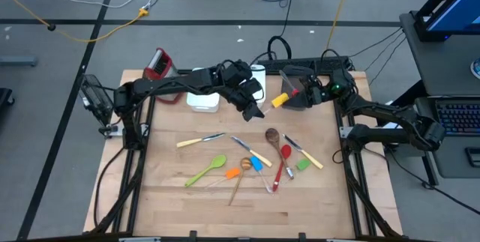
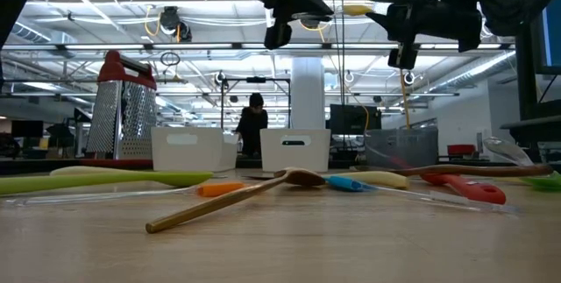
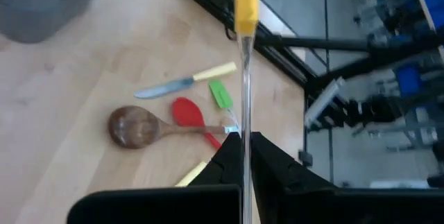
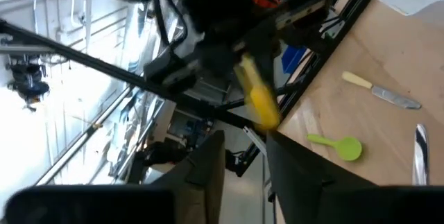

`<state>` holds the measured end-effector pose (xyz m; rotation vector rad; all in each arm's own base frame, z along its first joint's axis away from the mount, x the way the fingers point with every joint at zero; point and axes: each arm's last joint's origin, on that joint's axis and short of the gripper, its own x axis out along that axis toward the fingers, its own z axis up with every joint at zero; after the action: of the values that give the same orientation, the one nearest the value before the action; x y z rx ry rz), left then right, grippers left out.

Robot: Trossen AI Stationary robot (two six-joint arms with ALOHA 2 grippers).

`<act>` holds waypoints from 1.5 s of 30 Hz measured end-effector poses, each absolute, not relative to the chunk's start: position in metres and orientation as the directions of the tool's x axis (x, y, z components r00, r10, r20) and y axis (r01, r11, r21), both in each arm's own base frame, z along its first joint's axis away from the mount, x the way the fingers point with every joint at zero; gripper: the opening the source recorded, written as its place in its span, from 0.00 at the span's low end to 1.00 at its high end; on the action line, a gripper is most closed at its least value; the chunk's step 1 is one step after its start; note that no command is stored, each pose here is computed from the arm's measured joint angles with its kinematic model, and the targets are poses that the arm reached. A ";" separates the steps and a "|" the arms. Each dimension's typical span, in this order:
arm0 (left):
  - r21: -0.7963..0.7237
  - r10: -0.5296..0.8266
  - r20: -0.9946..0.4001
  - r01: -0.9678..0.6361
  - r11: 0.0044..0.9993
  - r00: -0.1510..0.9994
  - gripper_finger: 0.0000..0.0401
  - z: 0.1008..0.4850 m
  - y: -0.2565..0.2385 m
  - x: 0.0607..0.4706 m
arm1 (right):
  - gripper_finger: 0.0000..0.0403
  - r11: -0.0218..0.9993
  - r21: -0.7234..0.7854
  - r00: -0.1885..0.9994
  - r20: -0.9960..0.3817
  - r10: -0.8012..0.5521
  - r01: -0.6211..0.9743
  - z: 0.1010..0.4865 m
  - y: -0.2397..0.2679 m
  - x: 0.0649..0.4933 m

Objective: Pick & Place Kitchen Items
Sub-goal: Put the yellow spatula into the black bin

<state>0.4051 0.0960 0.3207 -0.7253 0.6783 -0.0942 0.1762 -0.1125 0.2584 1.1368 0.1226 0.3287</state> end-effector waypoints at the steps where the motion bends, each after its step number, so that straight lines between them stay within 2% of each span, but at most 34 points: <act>1: -0.641 -0.297 -0.540 -0.156 0.752 0.788 0.01 0.321 0.099 0.405 | 0.28 0.386 0.901 0.944 0.070 0.323 -0.199 0.258 -0.112 0.176; 7: -0.660 -0.214 -0.449 -0.160 0.734 0.868 0.00 0.337 0.117 0.403 | 0.36 0.459 0.865 0.954 0.067 0.292 -0.201 0.258 -0.113 0.177; 13: -0.720 -0.155 -0.280 -0.101 0.686 0.947 0.00 0.358 0.124 0.406 | 0.37 0.579 0.809 0.995 0.083 0.061 -0.103 0.258 -0.119 0.178; 16: -0.726 -0.120 -0.284 -0.131 0.675 0.951 0.00 0.359 0.118 0.408 | 0.37 0.640 0.765 0.994 0.107 -0.011 -0.075 0.260 -0.118 0.181; 22: -0.722 -0.059 -0.293 -0.180 0.668 0.954 0.00 0.355 0.117 0.413 | 0.38 0.731 0.676 0.975 0.212 -0.070 -0.095 0.270 -0.107 0.187; 31: -0.729 -0.057 -0.282 -0.175 0.662 0.958 0.00 0.354 0.105 0.419 | 0.38 0.735 0.675 0.957 0.251 -0.145 -0.066 0.271 -0.103 0.193; 45: -0.732 -0.081 -0.282 -0.160 0.662 0.956 0.00 0.350 0.099 0.423 | 0.38 0.736 0.667 0.956 0.275 -0.100 -0.115 0.270 -0.095 0.201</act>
<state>0.4231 0.0994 0.3503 -0.8490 0.3031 0.0455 0.2009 -0.0951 0.2701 0.7462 -0.3035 0.0085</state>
